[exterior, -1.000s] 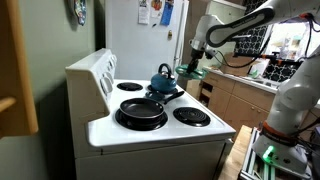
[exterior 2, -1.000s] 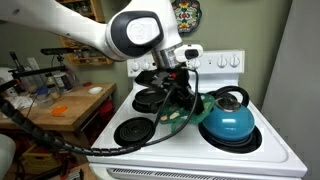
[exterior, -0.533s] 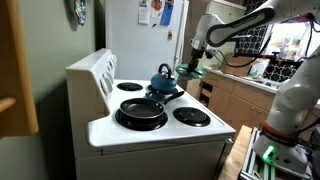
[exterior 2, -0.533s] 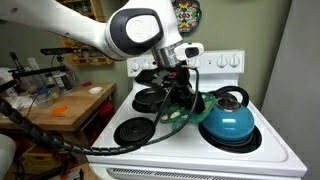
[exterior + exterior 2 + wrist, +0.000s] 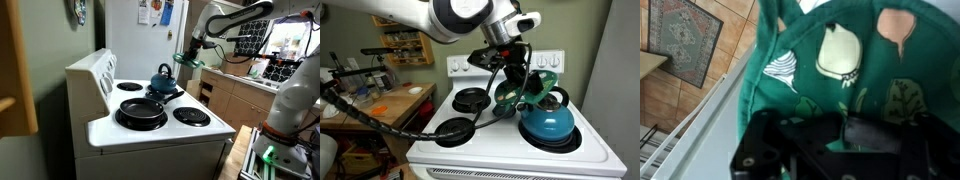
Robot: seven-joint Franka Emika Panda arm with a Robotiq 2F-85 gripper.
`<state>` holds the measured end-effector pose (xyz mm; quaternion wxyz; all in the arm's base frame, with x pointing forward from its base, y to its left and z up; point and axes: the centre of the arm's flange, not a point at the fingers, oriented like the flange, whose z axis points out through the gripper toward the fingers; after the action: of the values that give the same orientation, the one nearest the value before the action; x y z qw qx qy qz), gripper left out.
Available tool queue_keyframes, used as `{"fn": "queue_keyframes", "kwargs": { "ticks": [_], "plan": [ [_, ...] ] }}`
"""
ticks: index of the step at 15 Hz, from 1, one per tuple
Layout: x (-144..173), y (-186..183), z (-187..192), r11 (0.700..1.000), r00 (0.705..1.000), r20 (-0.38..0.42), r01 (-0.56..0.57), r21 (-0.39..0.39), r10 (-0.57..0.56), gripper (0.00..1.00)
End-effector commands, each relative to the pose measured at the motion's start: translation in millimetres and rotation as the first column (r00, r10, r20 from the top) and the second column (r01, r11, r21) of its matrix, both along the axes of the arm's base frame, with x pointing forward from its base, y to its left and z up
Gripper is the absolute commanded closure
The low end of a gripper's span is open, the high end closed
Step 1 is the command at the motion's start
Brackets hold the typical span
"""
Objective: Use the green pot holder to move the blue kettle to the left
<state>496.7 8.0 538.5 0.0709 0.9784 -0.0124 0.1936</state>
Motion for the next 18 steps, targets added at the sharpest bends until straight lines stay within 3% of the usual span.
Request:
{"fn": "queue_keyframes", "kwargs": {
  "ticks": [1,5,8,15,18],
  "plan": [
    [42.9,-20.8,19.3,0.984,0.987,0.067,0.135,0.114,-0.143,1.0],
    [86.2,-35.8,16.3,0.941,0.965,0.07,0.228,0.249,-0.252,1.0],
    [110.1,-25.9,8.8,0.907,0.956,0.022,0.27,0.324,-0.292,1.0],
    [132.5,1.2,-12.8,0.862,0.921,-0.063,0.382,0.333,-0.384,1.0],
    [140.6,-1.4,-19.7,0.862,0.923,-0.069,0.378,0.337,-0.378,1.0]
  ]
}}
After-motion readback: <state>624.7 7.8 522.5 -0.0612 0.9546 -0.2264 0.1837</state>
